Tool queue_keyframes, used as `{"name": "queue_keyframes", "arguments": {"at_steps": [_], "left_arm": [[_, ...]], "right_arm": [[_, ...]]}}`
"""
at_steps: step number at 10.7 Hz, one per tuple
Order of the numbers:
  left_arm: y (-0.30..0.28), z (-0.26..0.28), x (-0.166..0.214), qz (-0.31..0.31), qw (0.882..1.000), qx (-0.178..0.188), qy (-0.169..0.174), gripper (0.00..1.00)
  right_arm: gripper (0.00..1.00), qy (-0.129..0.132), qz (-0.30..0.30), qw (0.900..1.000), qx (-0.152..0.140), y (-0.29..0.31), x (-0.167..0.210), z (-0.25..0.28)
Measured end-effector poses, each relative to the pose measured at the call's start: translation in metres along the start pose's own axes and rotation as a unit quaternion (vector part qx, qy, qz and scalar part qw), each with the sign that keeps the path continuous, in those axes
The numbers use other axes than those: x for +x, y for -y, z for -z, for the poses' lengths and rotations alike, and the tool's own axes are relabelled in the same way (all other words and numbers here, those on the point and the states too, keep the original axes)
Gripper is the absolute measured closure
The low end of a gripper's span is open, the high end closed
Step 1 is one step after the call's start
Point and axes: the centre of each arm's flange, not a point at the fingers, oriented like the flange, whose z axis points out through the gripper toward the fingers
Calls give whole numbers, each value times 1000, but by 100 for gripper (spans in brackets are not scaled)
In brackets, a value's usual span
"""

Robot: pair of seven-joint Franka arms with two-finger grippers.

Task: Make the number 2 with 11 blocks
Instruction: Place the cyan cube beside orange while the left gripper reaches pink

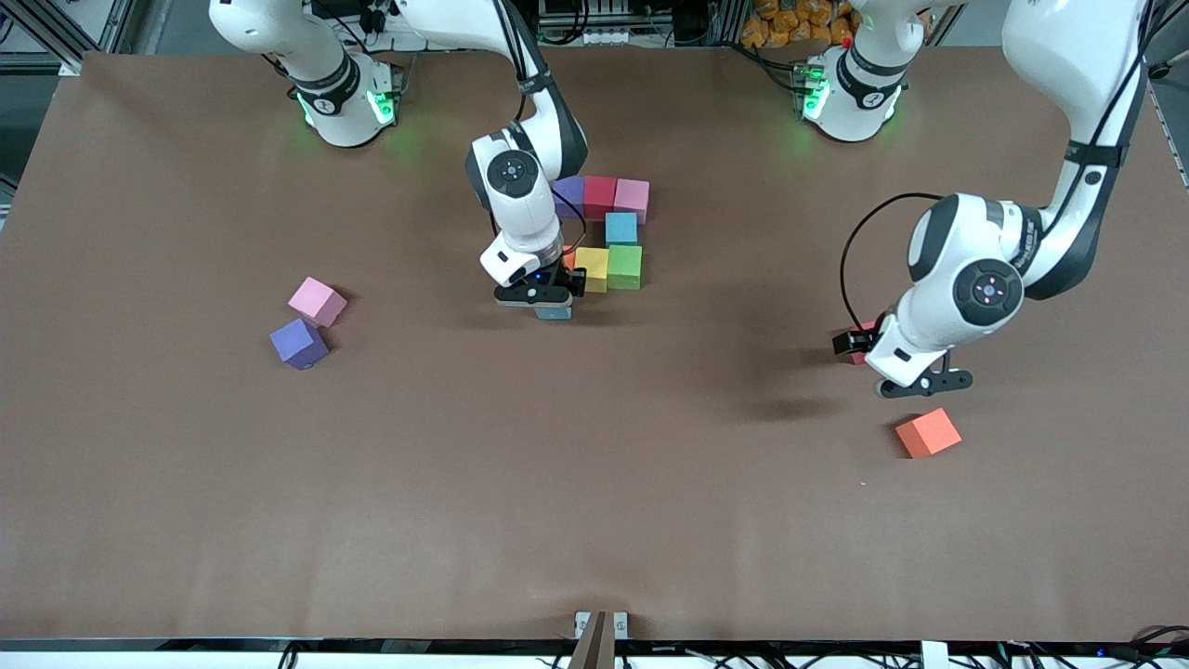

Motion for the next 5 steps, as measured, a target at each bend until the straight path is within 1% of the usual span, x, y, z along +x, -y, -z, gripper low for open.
{"name": "queue_keyframes", "arguments": {"at_steps": [1,3,5], "left_arm": [[5,-7,0,8,1000,-6,7,0],[11,-18,-2,21,1000,-21,8,0],[17,-28,-5,27,999,-21,10,0]], "right_arm": [[41,0,0,1000,0,0,-1,0],[41,0,-1,1000,-2,1,-2,-2],[41,0,-1,1000,-2,1,-3,-2]]}}
